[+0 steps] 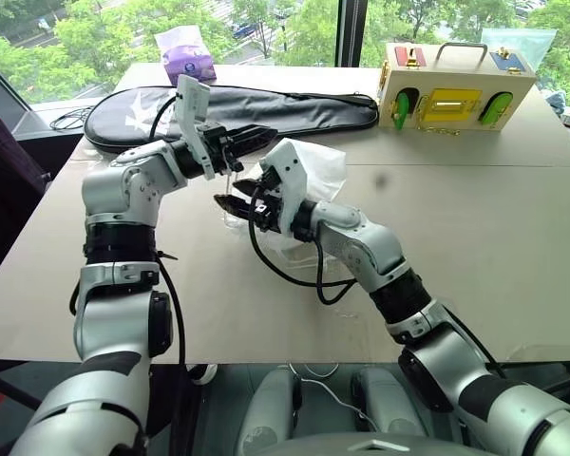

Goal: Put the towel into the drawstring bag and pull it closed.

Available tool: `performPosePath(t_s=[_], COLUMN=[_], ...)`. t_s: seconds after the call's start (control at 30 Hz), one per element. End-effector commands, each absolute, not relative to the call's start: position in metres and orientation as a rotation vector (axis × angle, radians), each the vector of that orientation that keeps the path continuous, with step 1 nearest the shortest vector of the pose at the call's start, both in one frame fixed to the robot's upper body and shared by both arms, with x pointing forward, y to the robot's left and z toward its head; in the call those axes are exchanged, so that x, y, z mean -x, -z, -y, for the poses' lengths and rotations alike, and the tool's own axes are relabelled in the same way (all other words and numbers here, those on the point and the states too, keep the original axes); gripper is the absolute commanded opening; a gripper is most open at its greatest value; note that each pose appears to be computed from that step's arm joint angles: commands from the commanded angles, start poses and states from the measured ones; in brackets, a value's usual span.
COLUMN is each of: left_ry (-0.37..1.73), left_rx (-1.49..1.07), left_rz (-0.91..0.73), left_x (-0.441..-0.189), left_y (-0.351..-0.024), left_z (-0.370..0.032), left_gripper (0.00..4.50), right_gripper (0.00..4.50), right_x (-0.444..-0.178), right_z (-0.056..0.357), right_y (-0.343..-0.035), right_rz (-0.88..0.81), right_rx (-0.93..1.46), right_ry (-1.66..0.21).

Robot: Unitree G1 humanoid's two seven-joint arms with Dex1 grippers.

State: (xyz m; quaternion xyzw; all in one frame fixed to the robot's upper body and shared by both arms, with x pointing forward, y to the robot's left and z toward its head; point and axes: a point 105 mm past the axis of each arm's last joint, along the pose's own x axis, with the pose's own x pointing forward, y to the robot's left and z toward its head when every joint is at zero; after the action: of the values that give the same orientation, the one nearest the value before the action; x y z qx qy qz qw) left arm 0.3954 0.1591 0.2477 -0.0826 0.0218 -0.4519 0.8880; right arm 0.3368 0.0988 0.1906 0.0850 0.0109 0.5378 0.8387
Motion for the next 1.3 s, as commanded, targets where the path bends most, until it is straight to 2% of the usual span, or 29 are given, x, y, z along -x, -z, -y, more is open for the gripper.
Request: performPosePath(t_s=[0.03,0.07,0.1,0.2,0.47,0.6,0.7,0.8,0.93,1.2,1.3], left_ry=[0.954,0.951,0.949,0.947,0.933,0.931,0.949,0.965,0.946,1.055,1.127], left_rx=[0.146,0.145,0.145,0.145,0.139,0.140,0.130,0.123,0.125,0.090,0.027], left_rz=[0.013,0.013,0.013,0.011,0.002,-0.005,-0.015,-0.026,-0.046,-0.053,-0.071], left_x=[-0.392,-0.392,-0.392,-0.393,-0.395,-0.393,-0.388,-0.383,-0.385,-0.368,-0.353], left_y=[-0.265,-0.265,-0.265,-0.264,-0.260,-0.257,-0.252,-0.245,-0.241,-0.252,-0.267], left_z=[-0.159,-0.160,-0.160,-0.160,-0.160,-0.163,-0.165,-0.170,-0.182,-0.197,-0.214], left_gripper=[1.24,1.24,1.24,1.24,1.24,1.24,1.24,1.24,1.24,1.24,1.24], right_gripper=[2.31,1.82,1.58,0.08,0.08,0.08,1.01,2.40,2.40,2.40,2.40], right_x=[-0.307,-0.307,-0.306,-0.305,-0.299,-0.303,-0.301,-0.300,-0.295,-0.329,-0.340], right_z=[-0.137,-0.137,-0.137,-0.137,-0.135,-0.108,-0.078,-0.042,-0.001,0.079,0.099], right_y=[-0.240,-0.243,-0.245,-0.248,-0.246,-0.236,-0.230,-0.231,-0.219,-0.201,-0.196], right_rz=[0.089,0.093,0.096,0.100,0.119,0.127,0.133,0.158,0.108,0.082,0.085], right_rx=[-0.312,-0.333,-0.348,-0.361,-0.344,-0.265,-0.187,-0.175,-0.132,-0.094,-0.083], right_ry=[-1.259,-1.263,-1.266,-1.275,-1.310,-1.298,-1.294,-1.237,-1.188,-0.813,-0.695])
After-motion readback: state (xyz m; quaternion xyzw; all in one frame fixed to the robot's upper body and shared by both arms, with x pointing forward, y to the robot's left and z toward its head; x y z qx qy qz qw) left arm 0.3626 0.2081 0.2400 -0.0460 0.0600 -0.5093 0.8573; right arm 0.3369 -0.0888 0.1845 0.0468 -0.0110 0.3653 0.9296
